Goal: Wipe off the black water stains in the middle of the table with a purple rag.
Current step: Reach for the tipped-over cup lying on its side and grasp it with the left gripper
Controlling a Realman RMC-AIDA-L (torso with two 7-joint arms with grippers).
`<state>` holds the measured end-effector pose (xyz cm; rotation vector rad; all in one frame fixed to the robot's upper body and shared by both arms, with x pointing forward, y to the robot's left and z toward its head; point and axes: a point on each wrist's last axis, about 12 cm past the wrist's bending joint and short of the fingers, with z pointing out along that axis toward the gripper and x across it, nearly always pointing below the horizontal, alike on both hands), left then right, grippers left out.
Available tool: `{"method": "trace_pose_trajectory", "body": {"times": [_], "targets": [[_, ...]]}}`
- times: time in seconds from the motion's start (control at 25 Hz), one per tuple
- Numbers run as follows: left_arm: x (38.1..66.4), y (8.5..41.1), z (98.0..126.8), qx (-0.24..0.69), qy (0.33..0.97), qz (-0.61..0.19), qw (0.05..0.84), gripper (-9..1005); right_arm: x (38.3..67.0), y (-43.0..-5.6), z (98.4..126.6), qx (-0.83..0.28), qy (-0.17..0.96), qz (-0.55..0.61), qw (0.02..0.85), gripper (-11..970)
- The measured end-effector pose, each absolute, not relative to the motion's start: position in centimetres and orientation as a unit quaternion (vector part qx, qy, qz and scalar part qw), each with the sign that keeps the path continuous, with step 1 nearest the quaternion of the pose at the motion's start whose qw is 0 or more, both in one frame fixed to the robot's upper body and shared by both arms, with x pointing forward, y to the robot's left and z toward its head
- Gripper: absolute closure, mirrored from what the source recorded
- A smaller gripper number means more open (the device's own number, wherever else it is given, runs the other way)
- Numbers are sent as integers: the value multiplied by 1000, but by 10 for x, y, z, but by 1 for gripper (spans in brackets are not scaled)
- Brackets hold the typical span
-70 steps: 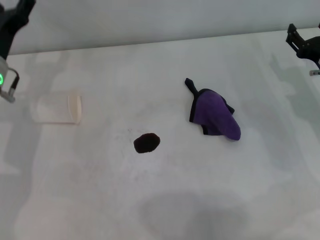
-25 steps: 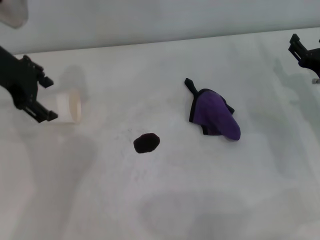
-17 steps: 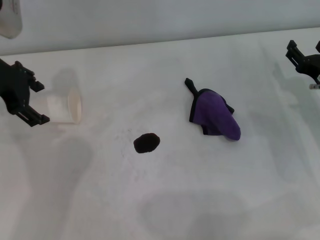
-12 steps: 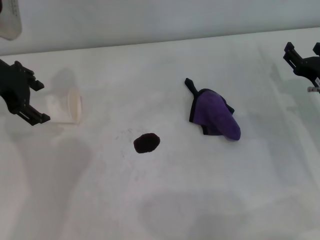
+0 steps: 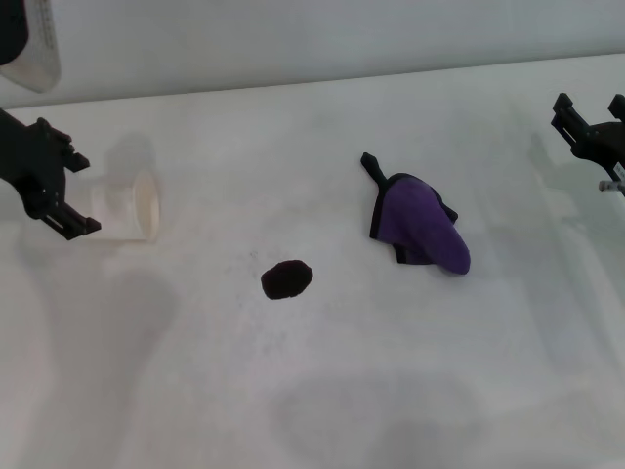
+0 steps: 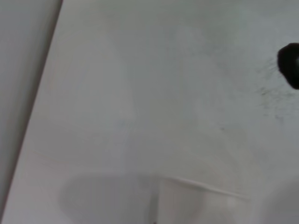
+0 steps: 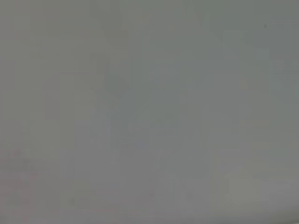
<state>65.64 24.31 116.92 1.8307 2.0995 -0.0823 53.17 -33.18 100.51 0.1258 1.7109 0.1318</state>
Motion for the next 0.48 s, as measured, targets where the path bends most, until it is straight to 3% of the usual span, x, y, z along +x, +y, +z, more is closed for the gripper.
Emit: {"method": "trace_pose_trajectory", "body": {"times": [0.48], "targets": [[664, 221, 1143, 690, 703, -1, 174, 109, 531, -332, 1005, 67, 754, 68, 650, 119]]}}
